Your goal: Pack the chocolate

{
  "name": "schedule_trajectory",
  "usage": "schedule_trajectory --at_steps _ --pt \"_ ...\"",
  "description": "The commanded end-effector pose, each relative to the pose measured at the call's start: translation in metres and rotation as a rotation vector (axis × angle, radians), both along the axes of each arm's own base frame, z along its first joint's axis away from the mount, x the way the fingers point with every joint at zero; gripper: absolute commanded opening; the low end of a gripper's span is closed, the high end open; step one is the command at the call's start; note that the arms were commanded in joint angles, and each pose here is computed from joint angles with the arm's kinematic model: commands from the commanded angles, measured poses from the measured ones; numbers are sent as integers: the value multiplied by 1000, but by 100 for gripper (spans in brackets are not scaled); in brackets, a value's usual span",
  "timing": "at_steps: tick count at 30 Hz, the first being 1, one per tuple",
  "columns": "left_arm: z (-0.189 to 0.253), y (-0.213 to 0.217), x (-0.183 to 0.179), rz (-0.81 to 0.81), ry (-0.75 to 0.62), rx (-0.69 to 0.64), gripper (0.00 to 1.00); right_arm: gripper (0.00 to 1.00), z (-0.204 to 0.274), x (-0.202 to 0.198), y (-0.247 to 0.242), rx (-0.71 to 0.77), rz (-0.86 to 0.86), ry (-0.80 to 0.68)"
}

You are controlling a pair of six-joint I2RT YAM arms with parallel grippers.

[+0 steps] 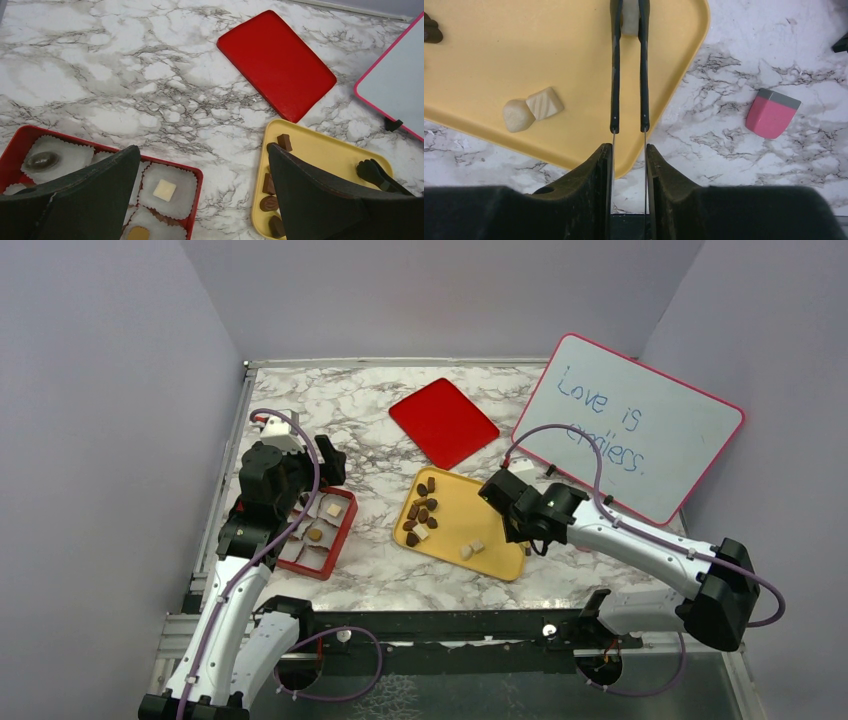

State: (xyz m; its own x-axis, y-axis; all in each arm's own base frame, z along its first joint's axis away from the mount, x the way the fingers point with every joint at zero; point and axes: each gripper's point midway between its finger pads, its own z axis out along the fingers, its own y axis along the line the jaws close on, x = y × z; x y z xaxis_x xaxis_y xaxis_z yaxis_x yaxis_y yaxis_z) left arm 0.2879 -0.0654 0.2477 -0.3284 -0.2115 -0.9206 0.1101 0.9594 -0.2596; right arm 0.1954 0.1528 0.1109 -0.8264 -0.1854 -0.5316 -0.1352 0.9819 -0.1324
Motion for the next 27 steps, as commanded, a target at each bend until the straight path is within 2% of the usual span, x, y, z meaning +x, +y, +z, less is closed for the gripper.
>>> schedule_trajectory --at_steps 1,4,11,27 --pt "-1 -1 -1 -10 -3 8 99 29 1 3 4 18 2 -10" --pt "0 -2 0 -12 -3 6 99 26 2 3 4 18 2 -10" --pt "0 -2 -1 -11 -4 5 99 25 7 4 7 31 13 -15" --pt "30 2 -6 15 -58 -18 99 21 36 21 61 222 160 -63"
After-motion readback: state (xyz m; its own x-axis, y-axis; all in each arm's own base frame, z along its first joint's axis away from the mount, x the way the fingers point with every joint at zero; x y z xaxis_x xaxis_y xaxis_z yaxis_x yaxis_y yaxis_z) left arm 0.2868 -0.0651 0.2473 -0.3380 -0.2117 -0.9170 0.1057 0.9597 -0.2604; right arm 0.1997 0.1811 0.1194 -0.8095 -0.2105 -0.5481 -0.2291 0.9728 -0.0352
